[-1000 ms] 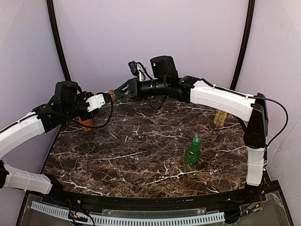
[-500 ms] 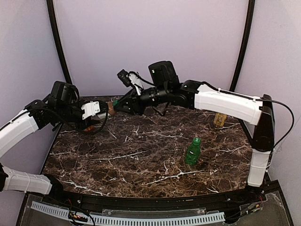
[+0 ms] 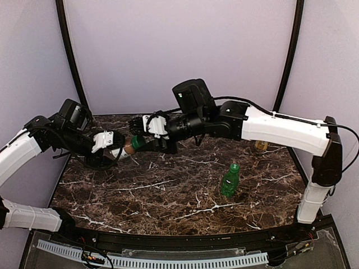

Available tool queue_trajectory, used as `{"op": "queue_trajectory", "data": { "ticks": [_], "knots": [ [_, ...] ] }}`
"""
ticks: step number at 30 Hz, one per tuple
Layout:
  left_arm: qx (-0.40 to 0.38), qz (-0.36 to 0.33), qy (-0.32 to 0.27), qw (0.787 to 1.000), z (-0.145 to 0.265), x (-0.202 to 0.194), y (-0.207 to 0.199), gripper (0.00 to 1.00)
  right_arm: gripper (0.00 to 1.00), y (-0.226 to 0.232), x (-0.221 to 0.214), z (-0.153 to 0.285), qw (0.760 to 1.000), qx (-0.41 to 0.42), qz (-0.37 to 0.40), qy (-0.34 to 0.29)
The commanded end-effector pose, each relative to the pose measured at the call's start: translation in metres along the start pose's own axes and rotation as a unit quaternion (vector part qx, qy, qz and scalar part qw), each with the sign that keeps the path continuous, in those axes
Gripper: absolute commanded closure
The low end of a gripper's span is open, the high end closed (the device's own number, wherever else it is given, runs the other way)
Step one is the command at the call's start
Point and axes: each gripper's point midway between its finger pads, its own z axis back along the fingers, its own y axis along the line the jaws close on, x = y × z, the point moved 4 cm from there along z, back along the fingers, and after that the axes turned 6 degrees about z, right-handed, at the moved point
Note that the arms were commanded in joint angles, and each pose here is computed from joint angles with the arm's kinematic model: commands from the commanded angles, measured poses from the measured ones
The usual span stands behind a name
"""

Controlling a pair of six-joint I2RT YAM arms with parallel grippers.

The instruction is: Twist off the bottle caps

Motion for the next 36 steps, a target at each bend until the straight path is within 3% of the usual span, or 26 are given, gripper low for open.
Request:
{"op": "queue_trajectory", "data": {
  "ticks": [1, 4, 9, 14, 17, 22, 25, 29, 36],
  "knots": [
    [-0.043, 0.003, -0.118, 0.992, 0.016, 0.045, -0.013, 0.98, 0.62, 0.008, 0.001, -0.025, 0.996, -0.027, 0.085, 0.008],
    [-0.015, 0.001, -0.111, 0.994, 0.017, 0.041, -0.008, 0.98, 0.31, -0.001, 0.015, -0.014, 0.997, -0.051, 0.058, -0.016],
    [0.038, 0.01, -0.098, 0.994, 0.013, 0.035, 0.005, 0.98, 0.08, -0.004, 0.017, 0.007, 0.995, -0.09, 0.022, -0.026],
    [0.106, 0.004, -0.093, 0.99, 0.015, 0.034, 0.024, 0.95, 0.03, -0.017, 0.02, 0.027, 0.989, -0.101, -0.089, -0.055],
    [0.174, 0.001, -0.073, 0.982, 0.014, 0.028, 0.043, 0.92, 0.02, -0.032, 0.024, 0.035, 0.973, -0.097, -0.19, -0.091],
    [0.307, -0.007, -0.055, 0.95, 0.024, 0.026, 0.08, 0.91, 0.07, -0.067, 0.007, 0.032, 0.912, -0.134, -0.374, -0.097],
    [0.342, -0.009, -0.042, 0.939, 0.028, 0.022, 0.088, 0.91, 0.11, -0.076, -0.005, 0.026, 0.874, -0.151, -0.453, -0.089],
    [0.345, -0.017, -0.037, 0.938, 0.026, 0.02, 0.088, 0.91, 0.15, -0.089, -0.009, 0.026, 0.833, -0.149, -0.521, -0.11],
    [0.336, -0.018, -0.038, 0.941, 0.022, 0.019, 0.086, 0.91, 0.21, -0.096, -0.005, 0.011, 0.821, -0.118, -0.544, -0.122]
  ]
}}
